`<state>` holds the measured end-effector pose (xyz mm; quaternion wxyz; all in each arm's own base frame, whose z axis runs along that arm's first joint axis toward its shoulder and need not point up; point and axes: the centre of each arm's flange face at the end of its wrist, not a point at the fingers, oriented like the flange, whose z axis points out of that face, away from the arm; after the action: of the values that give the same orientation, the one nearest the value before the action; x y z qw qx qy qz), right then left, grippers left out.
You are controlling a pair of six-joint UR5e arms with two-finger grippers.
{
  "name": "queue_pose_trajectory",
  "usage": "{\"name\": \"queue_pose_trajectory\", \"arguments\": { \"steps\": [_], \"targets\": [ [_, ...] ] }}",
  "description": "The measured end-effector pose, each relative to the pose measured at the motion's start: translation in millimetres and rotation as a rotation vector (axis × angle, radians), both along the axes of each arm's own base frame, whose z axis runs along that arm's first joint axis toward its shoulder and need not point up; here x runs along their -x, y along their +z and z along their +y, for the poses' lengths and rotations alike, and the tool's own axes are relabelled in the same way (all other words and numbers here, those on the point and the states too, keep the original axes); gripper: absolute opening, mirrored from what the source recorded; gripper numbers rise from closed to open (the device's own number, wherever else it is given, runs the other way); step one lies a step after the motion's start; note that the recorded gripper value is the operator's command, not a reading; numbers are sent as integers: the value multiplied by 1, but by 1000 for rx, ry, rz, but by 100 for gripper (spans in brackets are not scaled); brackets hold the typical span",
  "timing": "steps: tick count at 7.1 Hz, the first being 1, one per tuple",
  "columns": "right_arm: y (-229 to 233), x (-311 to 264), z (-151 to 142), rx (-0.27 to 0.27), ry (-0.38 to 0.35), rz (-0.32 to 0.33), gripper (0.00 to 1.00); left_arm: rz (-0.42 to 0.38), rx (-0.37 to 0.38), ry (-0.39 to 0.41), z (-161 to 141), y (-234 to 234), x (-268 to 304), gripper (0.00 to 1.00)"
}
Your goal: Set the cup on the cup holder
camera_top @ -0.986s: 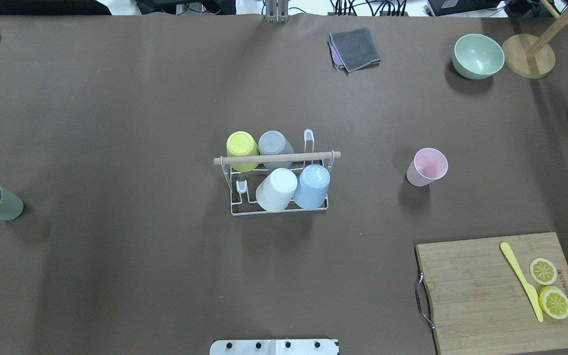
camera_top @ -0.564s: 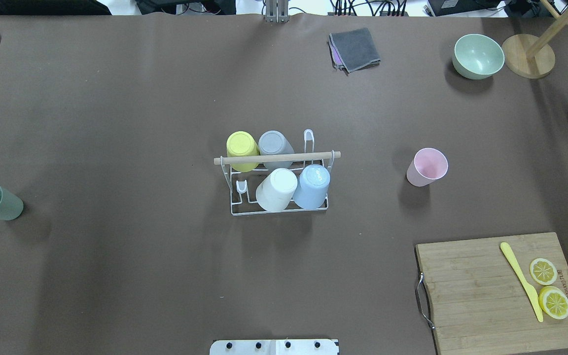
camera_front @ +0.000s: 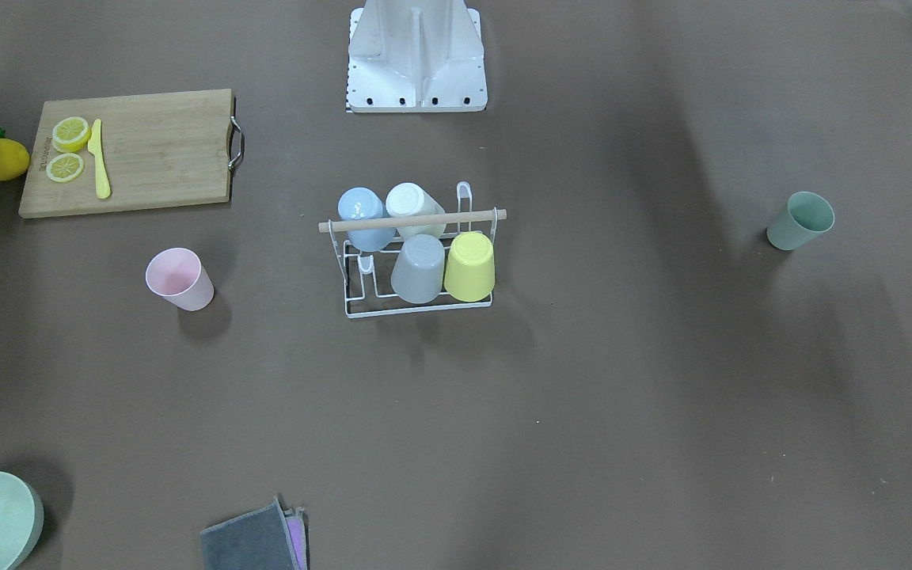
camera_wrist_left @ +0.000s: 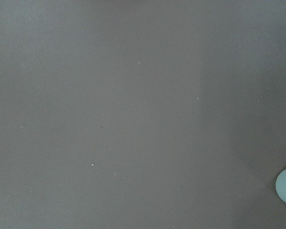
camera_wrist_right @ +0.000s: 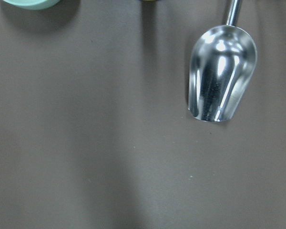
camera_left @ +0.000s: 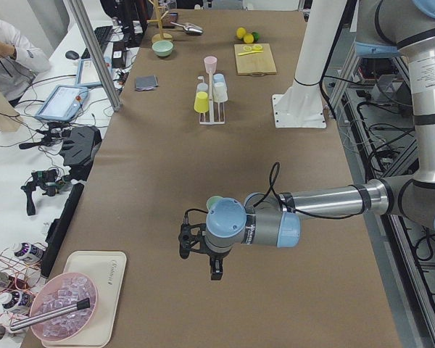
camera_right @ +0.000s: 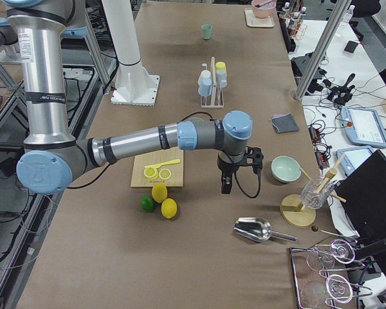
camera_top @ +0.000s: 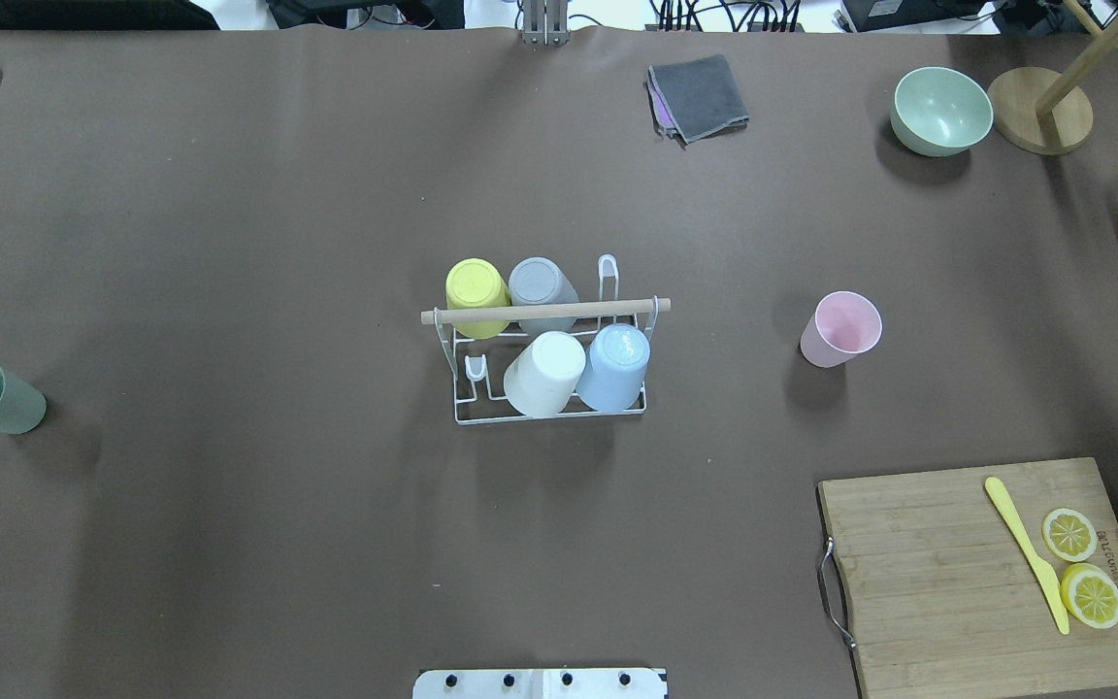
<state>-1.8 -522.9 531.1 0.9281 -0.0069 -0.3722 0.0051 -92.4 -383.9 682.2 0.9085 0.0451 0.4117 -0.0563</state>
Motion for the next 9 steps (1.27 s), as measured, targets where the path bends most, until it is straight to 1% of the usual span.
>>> {"name": "queue_pose_trajectory", "arguments": {
  "steps": [2,3,5,6,7,8,9],
  "targets": [
    [-49,67,-48,24,-40,-4,100,-6,7,-14,-9,-3,1,98],
    [-70,99,-72,40,-46,-6,100,-26,-7,-19,-24,-10,3,98],
    [-105,154,-117,79,-63,-9,100,-103,-40,-40,-76,-26,12,98],
    [-120,183,-130,101,-92,-11,100,-119,-44,-44,-99,-29,14,98],
    [-131,211,-143,126,-123,-9,100,-124,-36,-43,-127,-27,14,98],
    [-139,235,-159,155,-148,-6,100,-127,-16,-31,-162,-21,7,98],
    [-141,257,-169,180,-176,-3,100,-144,4,-2,-192,-15,-9,98]
  ]
}}
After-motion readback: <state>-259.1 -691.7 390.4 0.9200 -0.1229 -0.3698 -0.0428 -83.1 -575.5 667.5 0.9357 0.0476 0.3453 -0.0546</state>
